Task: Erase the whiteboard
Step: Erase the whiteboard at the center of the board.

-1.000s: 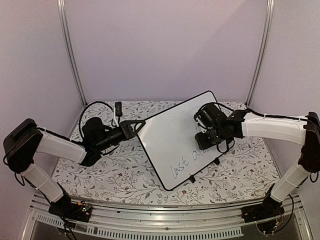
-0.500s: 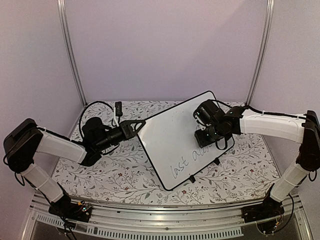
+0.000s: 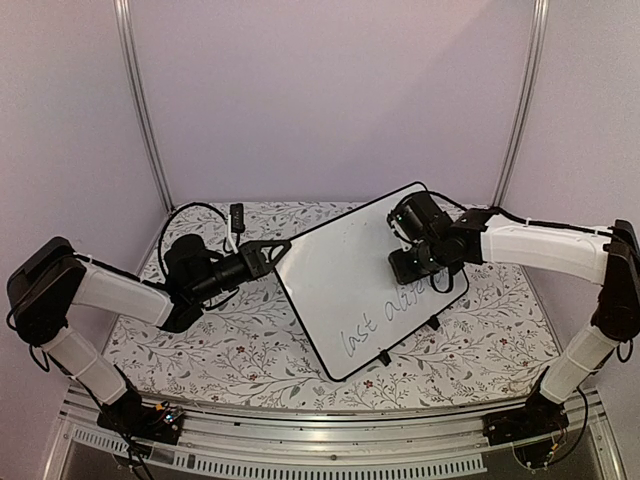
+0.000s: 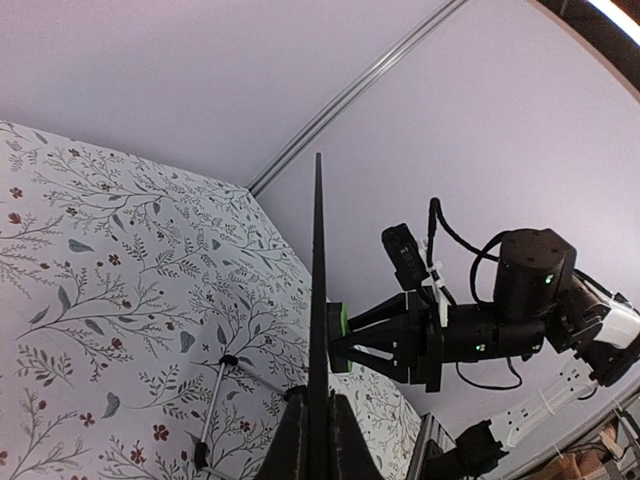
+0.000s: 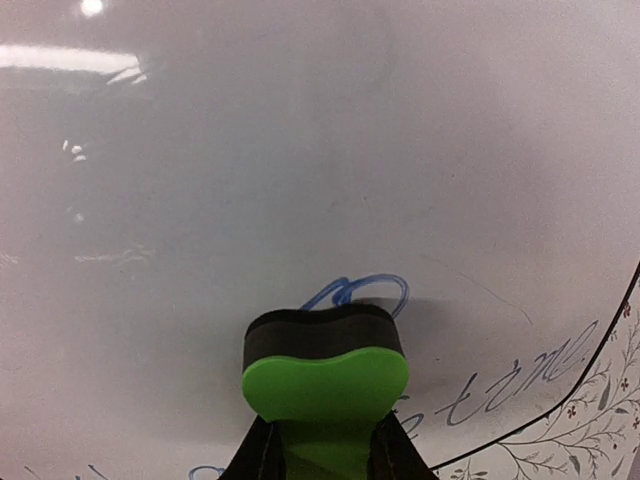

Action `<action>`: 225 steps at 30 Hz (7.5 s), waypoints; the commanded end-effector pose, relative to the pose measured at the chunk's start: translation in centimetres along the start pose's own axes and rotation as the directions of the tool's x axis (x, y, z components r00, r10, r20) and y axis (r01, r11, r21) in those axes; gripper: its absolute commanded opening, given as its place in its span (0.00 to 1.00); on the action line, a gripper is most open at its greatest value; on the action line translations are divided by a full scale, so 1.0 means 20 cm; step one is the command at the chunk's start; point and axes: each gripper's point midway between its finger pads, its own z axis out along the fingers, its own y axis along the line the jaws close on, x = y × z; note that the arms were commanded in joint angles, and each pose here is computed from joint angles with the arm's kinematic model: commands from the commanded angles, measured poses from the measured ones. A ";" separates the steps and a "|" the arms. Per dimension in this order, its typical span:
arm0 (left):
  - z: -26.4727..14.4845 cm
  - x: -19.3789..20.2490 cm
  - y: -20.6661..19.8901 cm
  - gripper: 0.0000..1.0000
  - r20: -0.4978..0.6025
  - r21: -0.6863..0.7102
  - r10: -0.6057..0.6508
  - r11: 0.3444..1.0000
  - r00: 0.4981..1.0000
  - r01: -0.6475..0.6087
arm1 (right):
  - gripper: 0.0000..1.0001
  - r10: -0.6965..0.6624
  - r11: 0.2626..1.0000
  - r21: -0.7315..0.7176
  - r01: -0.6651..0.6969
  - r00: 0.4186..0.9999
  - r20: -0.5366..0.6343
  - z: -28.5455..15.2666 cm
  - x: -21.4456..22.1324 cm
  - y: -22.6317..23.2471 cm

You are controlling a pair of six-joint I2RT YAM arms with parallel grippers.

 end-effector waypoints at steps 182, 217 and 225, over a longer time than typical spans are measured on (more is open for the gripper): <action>0.02 0.12 -0.08 0.00 -0.090 0.051 0.021 0.999 0.996 -0.016 | 0.00 -0.187 0.959 -0.246 0.144 0.969 -0.161 -0.07 0.73 0.81; 0.02 0.13 -0.09 0.00 -0.093 0.058 0.019 0.998 0.995 -0.013 | 0.00 -0.239 0.969 -0.097 0.228 0.963 -0.121 -0.03 0.54 0.83; 0.03 0.13 -0.09 0.00 -0.099 0.065 0.013 0.998 0.995 -0.007 | 0.00 -0.252 0.968 -0.005 0.252 0.965 -0.078 -0.03 0.44 0.81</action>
